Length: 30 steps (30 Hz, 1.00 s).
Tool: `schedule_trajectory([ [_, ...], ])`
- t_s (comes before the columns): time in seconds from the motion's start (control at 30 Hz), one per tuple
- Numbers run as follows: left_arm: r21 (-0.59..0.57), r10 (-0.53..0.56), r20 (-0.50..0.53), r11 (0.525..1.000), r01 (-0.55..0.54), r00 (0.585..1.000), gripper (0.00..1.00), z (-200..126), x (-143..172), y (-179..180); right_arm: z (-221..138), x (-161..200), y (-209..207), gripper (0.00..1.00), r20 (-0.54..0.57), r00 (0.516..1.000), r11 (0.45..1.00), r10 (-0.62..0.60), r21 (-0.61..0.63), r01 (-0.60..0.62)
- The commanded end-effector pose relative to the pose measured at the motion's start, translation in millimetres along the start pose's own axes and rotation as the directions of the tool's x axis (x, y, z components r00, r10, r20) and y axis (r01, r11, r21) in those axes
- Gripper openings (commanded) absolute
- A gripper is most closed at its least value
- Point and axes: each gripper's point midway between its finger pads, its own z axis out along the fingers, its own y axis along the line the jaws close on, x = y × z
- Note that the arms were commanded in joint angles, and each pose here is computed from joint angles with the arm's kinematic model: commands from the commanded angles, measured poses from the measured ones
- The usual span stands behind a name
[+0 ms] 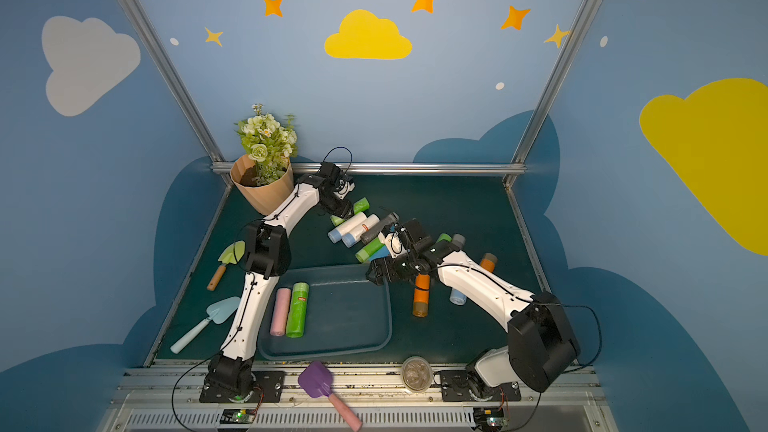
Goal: Put the roll of trash bags into the storage box
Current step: Pick up the roll of trash bags from the center of the board.
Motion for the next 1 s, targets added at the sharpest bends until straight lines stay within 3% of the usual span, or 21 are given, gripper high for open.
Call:
schedule_trajectory([
  [0.0, 0.027, -0.028, -0.064, 0.999, 0.030, 0.998, 0.63, 4.9, 14.7, -4.6, -5.9, -4.7, 4.8, 0.97, 0.018, 1.000, 1.000, -0.009, -0.016, 0.010],
  [0.27, -0.054, -0.082, -0.074, 0.995, 0.079, 0.994, 0.51, 2.8, 17.8, 12.4, -6.0, -4.2, 7.2, 0.97, 0.016, 1.000, 1.000, -0.007, -0.030, 0.007],
  [0.5, -0.124, -0.200, -0.081, 0.974, 0.190, 0.976, 0.41, -10.1, 29.2, 43.1, -6.1, -6.7, 9.4, 0.97, 0.021, 1.000, 0.999, -0.006, -0.040, 0.007],
  [0.67, -0.143, -0.265, -0.002, 0.954, 0.262, 0.964, 0.36, -25.5, 25.6, 57.6, -4.8, -9.0, 13.4, 0.97, 0.018, 1.000, 0.998, -0.004, -0.061, 0.005],
  [0.97, -0.187, -0.267, 0.101, 0.941, 0.282, 0.958, 0.33, -58.1, 10.9, 61.2, -8.9, -10.3, 20.1, 0.97, 0.028, 1.000, 0.996, -0.008, -0.083, 0.010],
])
